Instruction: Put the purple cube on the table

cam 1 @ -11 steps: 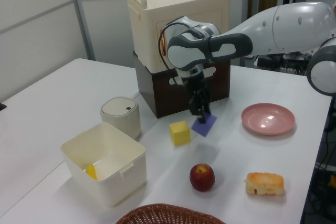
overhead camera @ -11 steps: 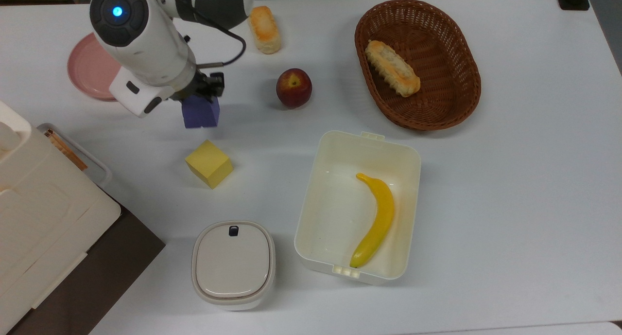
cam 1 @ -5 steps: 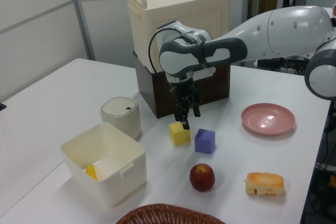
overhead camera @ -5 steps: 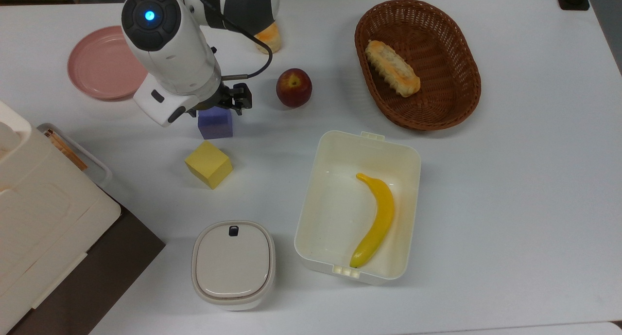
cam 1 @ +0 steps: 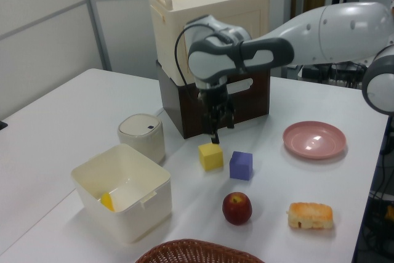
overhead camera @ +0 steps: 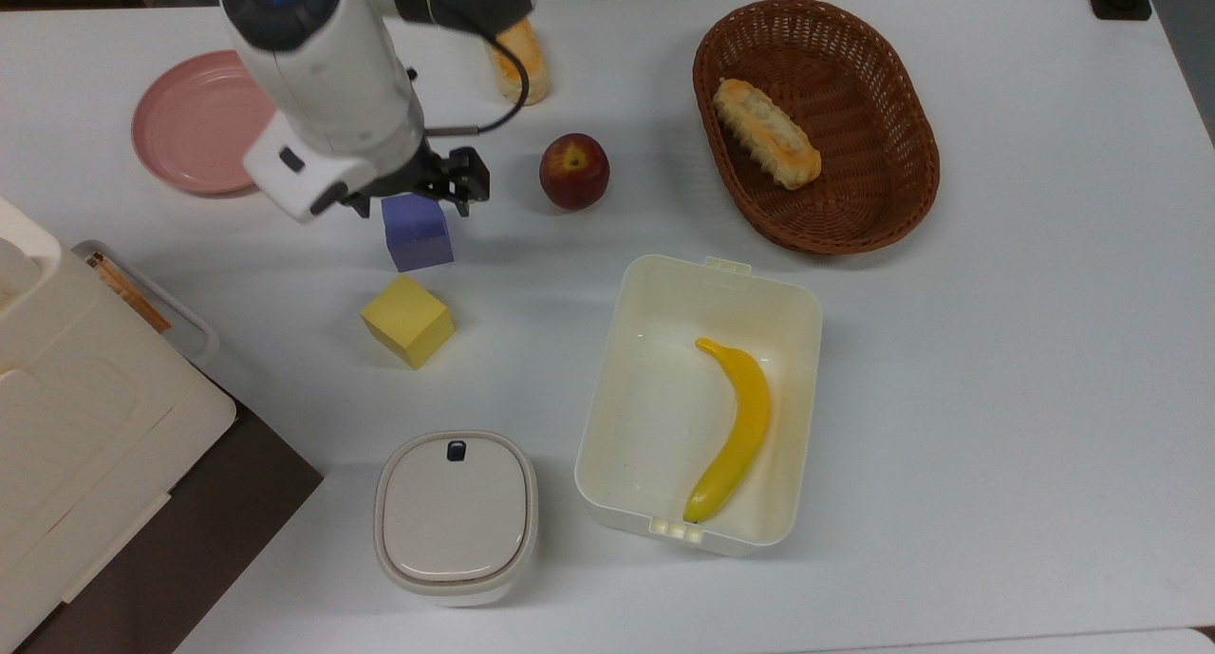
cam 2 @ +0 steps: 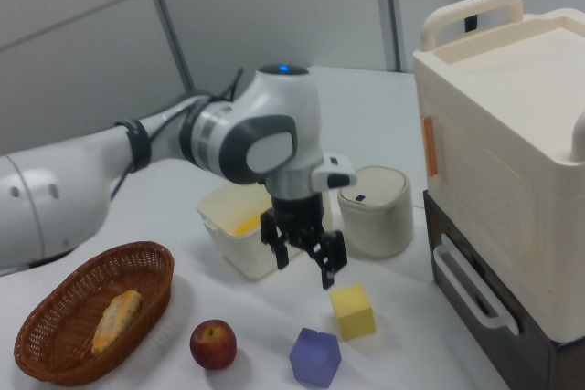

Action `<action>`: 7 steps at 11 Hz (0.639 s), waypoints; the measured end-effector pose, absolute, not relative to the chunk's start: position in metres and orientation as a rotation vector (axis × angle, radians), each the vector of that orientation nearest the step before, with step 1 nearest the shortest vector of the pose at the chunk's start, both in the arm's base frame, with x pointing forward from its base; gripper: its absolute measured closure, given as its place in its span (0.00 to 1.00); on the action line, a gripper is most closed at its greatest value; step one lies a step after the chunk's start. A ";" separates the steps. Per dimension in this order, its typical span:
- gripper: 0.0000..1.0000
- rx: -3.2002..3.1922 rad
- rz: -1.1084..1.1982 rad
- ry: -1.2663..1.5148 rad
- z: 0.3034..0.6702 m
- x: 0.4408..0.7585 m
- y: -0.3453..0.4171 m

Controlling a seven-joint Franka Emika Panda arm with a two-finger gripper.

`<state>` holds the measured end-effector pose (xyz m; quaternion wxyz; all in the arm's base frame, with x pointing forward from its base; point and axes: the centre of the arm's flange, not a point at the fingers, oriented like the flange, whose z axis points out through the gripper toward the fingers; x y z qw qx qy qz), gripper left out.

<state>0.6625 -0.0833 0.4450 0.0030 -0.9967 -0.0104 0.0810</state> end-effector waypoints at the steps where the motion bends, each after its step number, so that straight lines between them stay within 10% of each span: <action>1: 0.00 -3.134 0.197 -0.031 0.468 0.659 -0.084; 7: 0.00 -3.167 0.008 -0.029 0.577 0.621 -0.082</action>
